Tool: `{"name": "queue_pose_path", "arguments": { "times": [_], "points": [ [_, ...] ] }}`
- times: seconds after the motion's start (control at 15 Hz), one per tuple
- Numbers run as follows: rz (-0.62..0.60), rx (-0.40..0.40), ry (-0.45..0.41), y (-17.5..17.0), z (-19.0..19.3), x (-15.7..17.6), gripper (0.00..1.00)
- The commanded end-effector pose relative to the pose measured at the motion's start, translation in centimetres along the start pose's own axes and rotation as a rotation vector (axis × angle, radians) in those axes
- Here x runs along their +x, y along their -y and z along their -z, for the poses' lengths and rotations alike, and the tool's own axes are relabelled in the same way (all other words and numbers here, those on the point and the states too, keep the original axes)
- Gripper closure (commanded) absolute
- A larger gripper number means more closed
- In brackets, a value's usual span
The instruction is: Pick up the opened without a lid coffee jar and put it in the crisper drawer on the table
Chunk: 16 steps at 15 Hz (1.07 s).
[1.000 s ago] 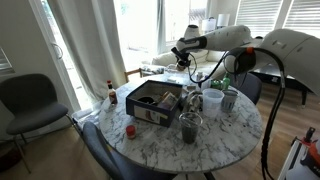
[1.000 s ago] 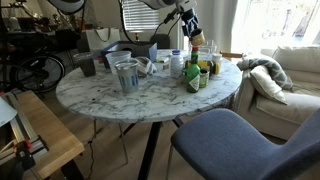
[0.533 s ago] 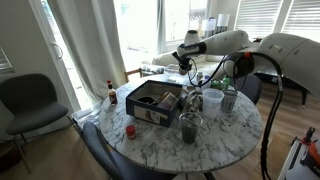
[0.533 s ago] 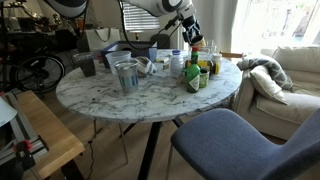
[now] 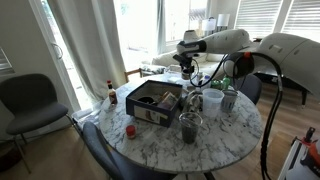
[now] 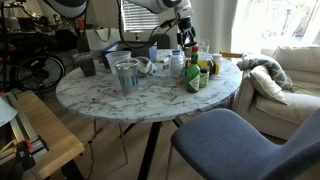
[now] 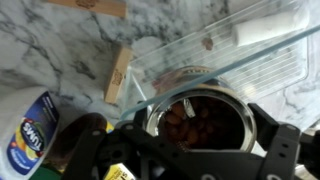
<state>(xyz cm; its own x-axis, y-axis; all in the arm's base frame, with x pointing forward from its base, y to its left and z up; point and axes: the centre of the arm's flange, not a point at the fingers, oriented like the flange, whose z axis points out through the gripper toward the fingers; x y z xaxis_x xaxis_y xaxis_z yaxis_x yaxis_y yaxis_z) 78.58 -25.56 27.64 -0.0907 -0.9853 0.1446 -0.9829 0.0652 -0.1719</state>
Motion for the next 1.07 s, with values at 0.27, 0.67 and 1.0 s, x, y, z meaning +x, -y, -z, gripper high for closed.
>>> {"name": "queue_pose_path", "arguments": {
  "times": [0.27,0.67,1.0],
  "points": [
    [0.031,-0.232,0.116,5.4,-1.5,-0.1,0.29],
    [0.068,-0.332,0.163,4.3,-1.8,-1.6,0.29],
    [0.032,-0.22,0.127,4.3,-2.6,-1.3,0.29]
  ]
}}
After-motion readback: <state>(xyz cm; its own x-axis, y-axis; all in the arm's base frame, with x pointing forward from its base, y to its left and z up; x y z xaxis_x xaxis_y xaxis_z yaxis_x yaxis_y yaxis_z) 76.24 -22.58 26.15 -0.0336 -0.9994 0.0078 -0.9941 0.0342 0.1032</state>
